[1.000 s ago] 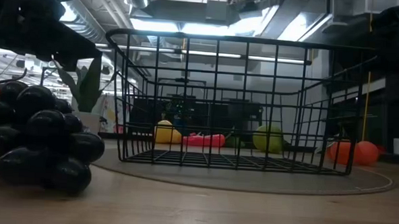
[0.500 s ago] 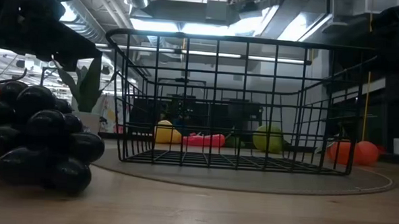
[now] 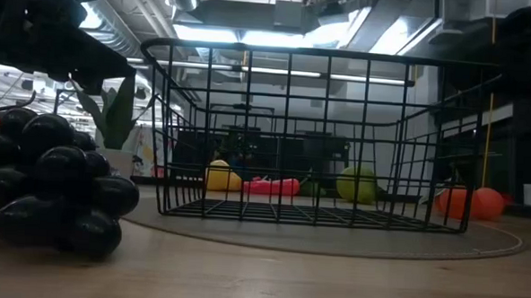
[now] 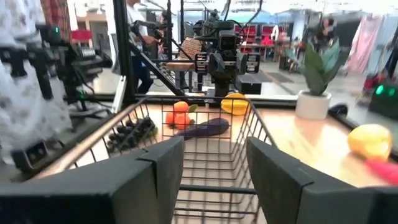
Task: Build produce basket
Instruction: Put the right orange tangerines into the black wire basket
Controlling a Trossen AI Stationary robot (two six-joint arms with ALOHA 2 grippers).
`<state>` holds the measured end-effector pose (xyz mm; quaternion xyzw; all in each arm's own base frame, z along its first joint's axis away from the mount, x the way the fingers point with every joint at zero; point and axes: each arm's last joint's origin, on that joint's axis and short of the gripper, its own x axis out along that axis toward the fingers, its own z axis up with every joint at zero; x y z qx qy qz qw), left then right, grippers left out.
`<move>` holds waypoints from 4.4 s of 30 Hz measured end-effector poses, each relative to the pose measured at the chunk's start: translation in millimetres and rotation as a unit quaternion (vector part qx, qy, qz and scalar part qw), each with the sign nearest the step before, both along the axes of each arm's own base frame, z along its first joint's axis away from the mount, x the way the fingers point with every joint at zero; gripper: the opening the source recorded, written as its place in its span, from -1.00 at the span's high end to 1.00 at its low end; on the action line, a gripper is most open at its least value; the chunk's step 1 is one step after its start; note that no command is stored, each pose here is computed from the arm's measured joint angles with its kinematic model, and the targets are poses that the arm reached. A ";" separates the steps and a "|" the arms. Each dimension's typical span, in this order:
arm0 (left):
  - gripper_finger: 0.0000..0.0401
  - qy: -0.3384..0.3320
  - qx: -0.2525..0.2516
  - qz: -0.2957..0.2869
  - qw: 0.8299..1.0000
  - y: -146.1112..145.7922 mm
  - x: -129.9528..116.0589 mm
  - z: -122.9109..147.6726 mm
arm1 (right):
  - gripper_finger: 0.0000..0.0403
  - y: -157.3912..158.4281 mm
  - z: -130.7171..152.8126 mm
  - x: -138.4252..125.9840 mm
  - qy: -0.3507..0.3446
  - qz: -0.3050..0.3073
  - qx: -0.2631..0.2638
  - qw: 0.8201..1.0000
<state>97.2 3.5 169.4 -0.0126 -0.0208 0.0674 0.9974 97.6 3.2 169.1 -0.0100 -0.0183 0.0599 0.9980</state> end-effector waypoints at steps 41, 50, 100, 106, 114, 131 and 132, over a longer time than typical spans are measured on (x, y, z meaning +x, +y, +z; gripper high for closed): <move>0.25 -0.234 0.021 0.010 0.972 0.3 -12.7 44.0 | 0.14 -10.4 63.5 -20.0 -0.270 -0.155 0.107 0.944; 0.25 -0.232 0.117 0.077 0.963 2.3 -15.0 47.3 | 0.14 -19.7 94.6 -6.2 -0.098 -0.341 0.092 0.930; 0.25 -0.229 0.123 0.081 0.962 2.5 -14.8 47.0 | 0.81 -21.7 -1.8 84.9 0.537 -0.463 0.269 0.652; 0.25 -0.228 0.123 0.081 0.962 2.5 -14.8 46.9 | 0.94 -23.0 5.6 89.1 0.538 -0.451 0.227 0.675; 0.25 -0.227 0.124 0.081 0.963 2.5 -14.6 46.7 | 0.98 -34.1 62.9 109.4 0.407 -0.532 0.067 0.739; 0.25 -0.226 0.124 0.081 0.963 2.5 -14.6 46.6 | 0.99 -28.8 112.1 141.7 0.279 -0.533 -0.075 0.796; 0.25 -0.227 0.124 0.081 0.963 2.5 -14.6 46.6 | 0.99 -26.8 113.4 143.6 0.279 -0.520 -0.084 0.803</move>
